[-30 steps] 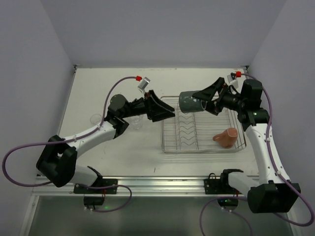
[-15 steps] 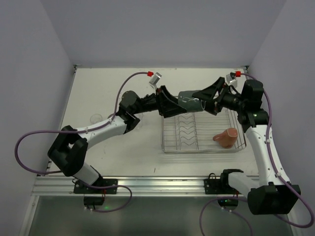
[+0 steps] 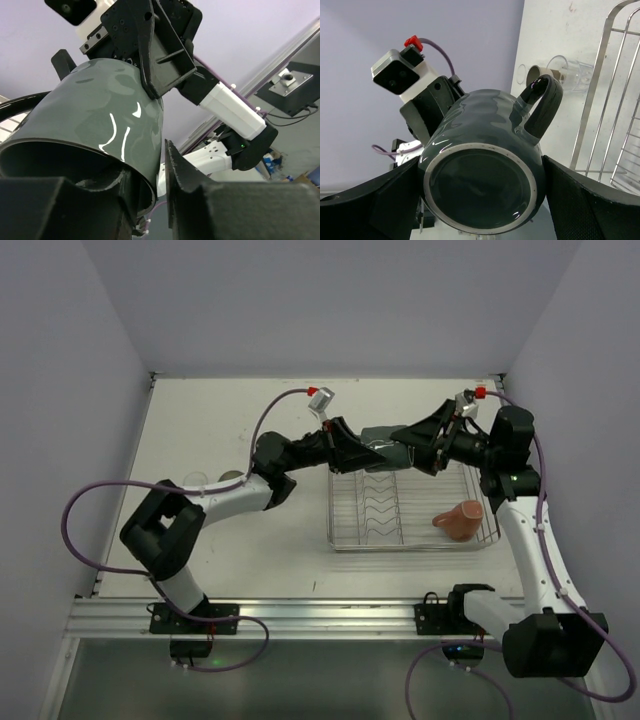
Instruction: Unload the cups from the dish rack
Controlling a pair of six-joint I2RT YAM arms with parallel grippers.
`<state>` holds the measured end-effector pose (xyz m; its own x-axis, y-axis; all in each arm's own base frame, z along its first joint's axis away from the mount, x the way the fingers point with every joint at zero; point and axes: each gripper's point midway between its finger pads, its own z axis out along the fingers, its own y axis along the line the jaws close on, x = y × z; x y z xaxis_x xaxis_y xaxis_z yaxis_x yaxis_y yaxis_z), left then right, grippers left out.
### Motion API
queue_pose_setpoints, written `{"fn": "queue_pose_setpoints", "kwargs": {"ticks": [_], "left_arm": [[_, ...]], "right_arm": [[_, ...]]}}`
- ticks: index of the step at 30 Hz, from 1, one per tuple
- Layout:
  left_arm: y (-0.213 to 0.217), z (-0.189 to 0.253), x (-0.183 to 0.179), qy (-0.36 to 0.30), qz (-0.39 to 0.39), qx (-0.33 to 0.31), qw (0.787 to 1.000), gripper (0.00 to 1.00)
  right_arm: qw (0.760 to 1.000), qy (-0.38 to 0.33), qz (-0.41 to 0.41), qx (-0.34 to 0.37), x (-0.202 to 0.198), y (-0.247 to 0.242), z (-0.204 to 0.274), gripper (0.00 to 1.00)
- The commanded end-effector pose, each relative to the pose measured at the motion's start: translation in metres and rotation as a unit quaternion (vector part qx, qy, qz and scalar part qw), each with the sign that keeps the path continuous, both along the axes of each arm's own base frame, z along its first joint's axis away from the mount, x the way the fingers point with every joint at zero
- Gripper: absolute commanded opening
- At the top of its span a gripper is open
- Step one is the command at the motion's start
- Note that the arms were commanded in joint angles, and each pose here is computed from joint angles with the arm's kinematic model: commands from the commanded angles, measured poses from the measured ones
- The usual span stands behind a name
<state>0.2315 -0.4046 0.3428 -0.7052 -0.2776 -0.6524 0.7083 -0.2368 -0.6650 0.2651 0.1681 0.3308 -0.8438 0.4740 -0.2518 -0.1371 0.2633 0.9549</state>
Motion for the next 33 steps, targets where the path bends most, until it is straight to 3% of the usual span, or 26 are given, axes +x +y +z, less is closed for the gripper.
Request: {"fn": "queue_pose_setpoints", "kwargs": {"ticks": [1, 3, 5, 6, 7, 9, 11, 14, 19, 20, 22, 24, 25, 29, 33], "left_arm": [[0.02, 0.053, -0.033, -0.083, -0.033, -0.114, 0.99, 0.25], [0.021, 0.052, -0.035, -0.082, -0.038, -0.116, 0.989, 0.12], [0.02, 0.049, -0.035, -0.074, -0.038, -0.107, 0.991, 0.0], [0.021, 0.049, -0.035, -0.076, -0.034, -0.1, 0.992, 0.0], [0.019, 0.047, -0.034, -0.074, -0.031, -0.089, 0.993, 0.0], [0.019, 0.042, -0.029, -0.072, -0.015, -0.061, 0.995, 0.0], [0.019, 0.032, -0.02, -0.06, 0.004, -0.021, 0.998, 0.0], [0.033, 0.029, -0.015, -0.055, 0.023, 0.0, 0.998, 0.0], [0.058, 0.019, -0.002, -0.044, 0.055, 0.053, 0.996, 0.0], [0.064, 0.013, 0.004, -0.015, 0.068, 0.091, 0.993, 0.0], [0.069, -0.002, 0.016, -0.038, 0.111, 0.158, 0.981, 0.0], [0.084, -0.025, 0.023, -0.017, 0.154, 0.251, 0.955, 0.0], [0.097, -0.055, 0.015, 0.031, 0.155, 0.319, 0.935, 0.0], [0.149, -0.094, 0.02, 0.045, 0.245, 0.449, 0.858, 0.0], [0.185, -0.137, 0.003, 0.081, 0.272, 0.514, 0.809, 0.0]], "right_arm": [[0.999, -0.025, 0.028, 0.017, -0.009, 0.004, 0.012, 0.0], [0.999, -0.032, 0.027, 0.01, -0.01, 0.004, 0.012, 0.0], [0.999, -0.035, 0.019, -0.004, -0.01, 0.002, 0.01, 0.16], [0.999, -0.035, 0.017, -0.017, -0.011, 0.001, 0.005, 0.27], [0.999, -0.039, 0.016, -0.023, -0.011, 0.0, 0.005, 0.54], [0.999, -0.035, 0.013, -0.038, -0.013, -0.002, -0.004, 0.81], [0.998, -0.034, 0.012, -0.049, -0.015, -0.003, -0.011, 0.99], [0.996, -0.039, -0.006, -0.082, -0.021, -0.009, -0.022, 0.99], [0.976, -0.021, -0.082, -0.202, -0.03, -0.039, -0.05, 0.99], [0.97, -0.015, -0.095, -0.221, -0.032, -0.046, -0.055, 0.99], [0.945, 0.004, -0.153, -0.289, -0.034, -0.073, -0.068, 0.99], [0.921, 0.026, -0.196, -0.336, -0.04, -0.095, -0.076, 0.99], [0.893, 0.036, -0.246, -0.375, -0.039, -0.118, -0.079, 0.99], [0.837, 0.091, -0.312, -0.44, -0.048, -0.157, -0.091, 0.99], [0.822, 0.129, -0.325, -0.451, -0.054, -0.165, -0.103, 0.99]]}}
